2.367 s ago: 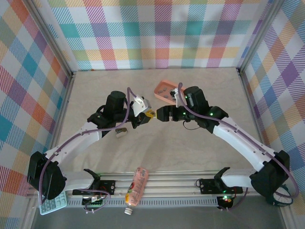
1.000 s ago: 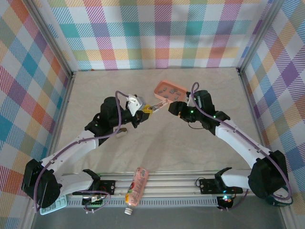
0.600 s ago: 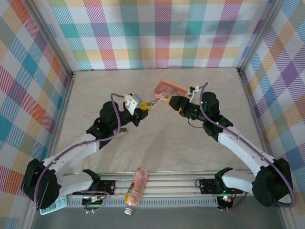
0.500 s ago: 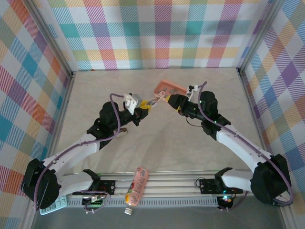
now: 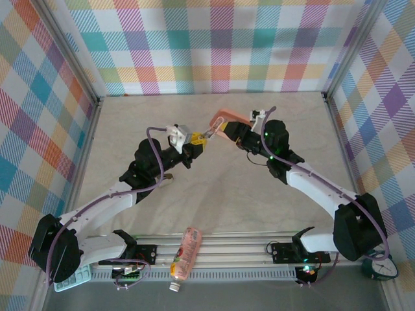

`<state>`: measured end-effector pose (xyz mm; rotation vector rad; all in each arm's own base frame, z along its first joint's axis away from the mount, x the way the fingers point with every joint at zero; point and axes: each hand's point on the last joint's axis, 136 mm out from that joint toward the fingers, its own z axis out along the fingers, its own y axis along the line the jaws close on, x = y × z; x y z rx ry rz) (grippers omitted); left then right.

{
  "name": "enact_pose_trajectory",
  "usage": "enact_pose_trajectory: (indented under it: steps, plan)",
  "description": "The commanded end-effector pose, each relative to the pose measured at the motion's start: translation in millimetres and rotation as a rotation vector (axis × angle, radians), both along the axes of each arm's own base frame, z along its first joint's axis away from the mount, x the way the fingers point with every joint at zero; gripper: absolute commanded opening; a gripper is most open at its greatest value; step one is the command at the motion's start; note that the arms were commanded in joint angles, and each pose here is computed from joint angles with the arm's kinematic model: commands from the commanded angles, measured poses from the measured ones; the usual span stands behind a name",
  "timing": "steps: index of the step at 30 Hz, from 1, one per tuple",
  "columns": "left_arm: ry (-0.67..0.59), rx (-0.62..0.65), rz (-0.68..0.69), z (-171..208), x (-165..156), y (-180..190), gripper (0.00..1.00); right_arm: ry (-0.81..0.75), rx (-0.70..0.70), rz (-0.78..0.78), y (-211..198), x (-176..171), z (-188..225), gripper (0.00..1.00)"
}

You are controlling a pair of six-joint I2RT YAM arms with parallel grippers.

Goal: Load the staples into the stapler

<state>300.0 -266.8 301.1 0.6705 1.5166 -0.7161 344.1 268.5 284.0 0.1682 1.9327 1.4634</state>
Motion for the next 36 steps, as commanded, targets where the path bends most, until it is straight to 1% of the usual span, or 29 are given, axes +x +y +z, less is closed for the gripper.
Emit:
enact_pose_trajectory:
  steps: [1,6,10,13,19,26,36]
  plan:
    - [-0.028,-0.031,-0.026,14.0,-4.7,-7.1,0.00,-0.106,0.061,0.003,5.1,5.0,38.1,0.49]
    - [0.007,-0.026,0.068,8.7,7.8,2.8,0.00,-0.063,0.001,-0.030,-4.9,-1.1,26.3,0.49]
    - [0.007,-0.031,0.075,9.9,9.1,3.2,0.00,0.015,-0.059,-0.101,-22.9,-8.9,4.0,0.49]
    - [0.012,-0.032,0.073,8.7,9.5,2.5,0.00,0.010,-0.054,-0.118,-28.5,-14.3,4.2,0.52]
    - [0.012,-0.042,0.067,9.2,10.6,0.5,0.00,-0.055,-0.054,-0.072,-15.1,-14.8,25.2,0.52]
    - [0.013,-0.052,0.049,8.9,10.1,-3.3,0.00,-0.095,-0.058,-0.055,-1.2,0.0,36.9,0.51]
    - [-0.002,-0.067,0.041,14.9,9.2,-5.0,0.00,-0.089,-0.071,-0.065,9.9,15.7,28.6,0.48]
